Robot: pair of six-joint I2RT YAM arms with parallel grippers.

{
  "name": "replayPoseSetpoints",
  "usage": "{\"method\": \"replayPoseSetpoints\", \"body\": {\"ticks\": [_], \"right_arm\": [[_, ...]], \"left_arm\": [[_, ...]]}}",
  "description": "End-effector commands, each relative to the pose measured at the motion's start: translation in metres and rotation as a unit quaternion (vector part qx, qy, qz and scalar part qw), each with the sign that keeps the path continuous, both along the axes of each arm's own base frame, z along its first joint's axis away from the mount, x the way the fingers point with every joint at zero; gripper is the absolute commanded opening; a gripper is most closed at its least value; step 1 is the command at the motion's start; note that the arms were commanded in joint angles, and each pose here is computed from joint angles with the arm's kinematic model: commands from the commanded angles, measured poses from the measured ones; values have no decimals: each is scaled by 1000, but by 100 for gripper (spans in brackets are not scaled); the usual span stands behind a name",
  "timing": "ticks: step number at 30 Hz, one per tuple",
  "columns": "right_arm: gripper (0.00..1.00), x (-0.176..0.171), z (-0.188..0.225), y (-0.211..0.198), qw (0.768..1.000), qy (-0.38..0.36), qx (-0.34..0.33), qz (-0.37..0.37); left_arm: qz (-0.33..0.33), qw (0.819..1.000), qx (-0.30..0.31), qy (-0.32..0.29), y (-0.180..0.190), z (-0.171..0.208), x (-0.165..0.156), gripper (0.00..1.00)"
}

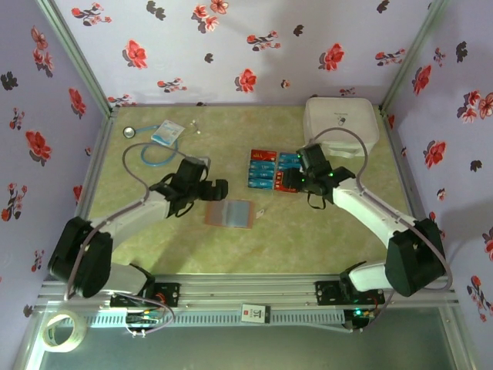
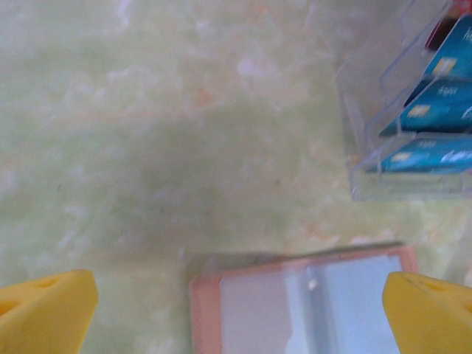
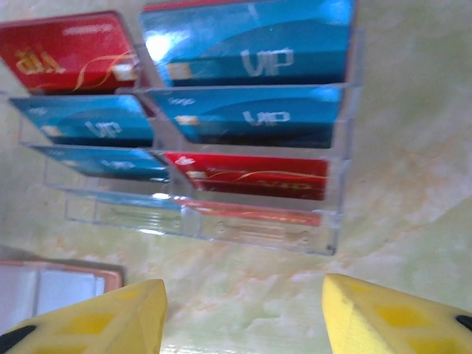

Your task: Put the credit cards into the card holder

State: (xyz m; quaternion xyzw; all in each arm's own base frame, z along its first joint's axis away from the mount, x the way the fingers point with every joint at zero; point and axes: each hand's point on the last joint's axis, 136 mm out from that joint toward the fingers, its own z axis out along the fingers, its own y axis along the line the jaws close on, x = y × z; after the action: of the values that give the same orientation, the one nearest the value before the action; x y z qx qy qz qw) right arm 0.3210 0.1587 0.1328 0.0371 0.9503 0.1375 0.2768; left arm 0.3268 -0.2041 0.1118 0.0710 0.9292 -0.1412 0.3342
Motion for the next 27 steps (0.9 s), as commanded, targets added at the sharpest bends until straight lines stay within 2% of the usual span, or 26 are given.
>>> {"method": "replayPoseSetpoints", "body": {"ticks": [1,12,19,27], "right_arm": [[58,0,11,-8,1000,-4,1,0],[58,-18,3,-29,999,5,41,-31],[59,-30,2,-28,998,7,61,-30],[58,-35,4,-24,997,9,79,-22]], "left_arm": [[12,999,27,13,-6,-3,19,100],[60,995,63,47,-22,-17,85,100],[62,994,50,75,-39,-36,99,100],[22,997,19,70,-88,-38,107,100]]}}
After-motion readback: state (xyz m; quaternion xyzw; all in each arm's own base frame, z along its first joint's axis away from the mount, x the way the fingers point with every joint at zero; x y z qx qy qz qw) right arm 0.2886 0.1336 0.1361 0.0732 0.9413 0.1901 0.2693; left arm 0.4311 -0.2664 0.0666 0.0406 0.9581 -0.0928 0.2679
